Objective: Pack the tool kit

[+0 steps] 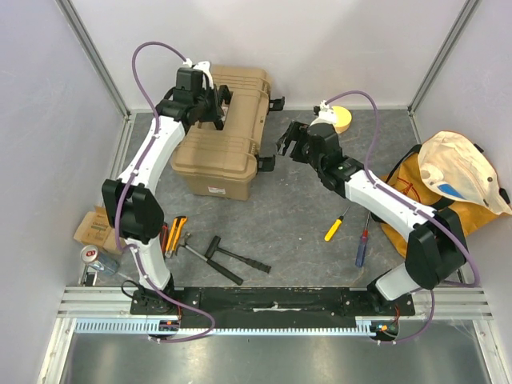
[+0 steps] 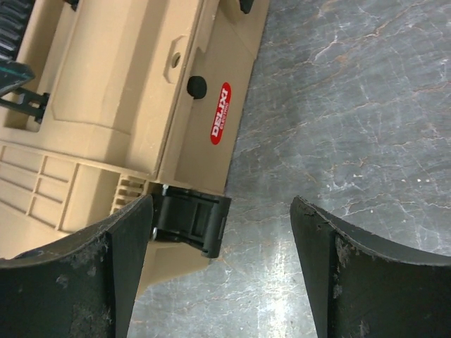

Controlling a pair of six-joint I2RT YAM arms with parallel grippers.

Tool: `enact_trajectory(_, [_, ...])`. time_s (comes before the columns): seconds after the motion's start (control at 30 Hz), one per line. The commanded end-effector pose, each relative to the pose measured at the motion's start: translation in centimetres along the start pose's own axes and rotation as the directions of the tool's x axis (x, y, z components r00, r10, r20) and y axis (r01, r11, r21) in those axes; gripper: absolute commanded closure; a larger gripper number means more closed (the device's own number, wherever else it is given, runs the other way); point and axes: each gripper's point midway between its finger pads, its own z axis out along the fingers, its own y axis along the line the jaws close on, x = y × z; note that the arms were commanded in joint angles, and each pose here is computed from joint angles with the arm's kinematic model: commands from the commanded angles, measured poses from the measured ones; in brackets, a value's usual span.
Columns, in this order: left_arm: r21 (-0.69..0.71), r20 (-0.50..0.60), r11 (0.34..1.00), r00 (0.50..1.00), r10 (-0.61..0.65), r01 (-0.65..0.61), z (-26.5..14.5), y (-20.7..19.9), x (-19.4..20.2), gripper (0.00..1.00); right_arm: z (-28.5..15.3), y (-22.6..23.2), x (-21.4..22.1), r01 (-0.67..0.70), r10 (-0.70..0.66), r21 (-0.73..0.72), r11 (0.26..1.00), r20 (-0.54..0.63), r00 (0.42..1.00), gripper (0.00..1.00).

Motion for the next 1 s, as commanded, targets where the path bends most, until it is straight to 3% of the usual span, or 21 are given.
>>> enact_trajectory(0.0, [0.084, 0.177, 0.996, 0.984, -0.003, -0.012, -3.5, -2.9, -6.8, 0.98, 0.5, -0.1, -3.1, -0.024, 0.023, 0.007, 1.000, 0.073, 0.997, 0.14])
enact_trajectory(0.3, [0.102, 0.301, 0.994, 0.952, -0.058, 0.028, -8.1, -3.9, -11.8, 0.98, 2.6, 0.6, -1.0, -0.025, 0.024, -0.062, 0.998, -0.023, 0.999, 0.14])
enact_trajectory(0.5, [0.101, 0.309, 0.993, 0.947, -0.092, 0.063, -9.1, -3.3, -12.3, 0.98, 4.4, 2.7, 0.7, -0.009, -0.009, -0.165, 0.986, -0.104, 0.995, 0.14])
enact_trajectory(0.77, [0.107, 0.301, 0.990, 0.946, -0.122, 0.094, -9.5, -2.4, -12.3, 0.98, 5.5, 5.5, 1.4, 0.049, -0.083, -0.263, 0.963, -0.119, 0.989, 0.15])
enact_trajectory(0.97, [0.118, 0.308, 0.986, 0.939, -0.150, 0.119, -10.1, -1.9, -12.7, 0.98, 6.8, 5.8, 3.3, 0.075, -0.120, -0.257, 0.963, -0.165, 0.979, 0.15])
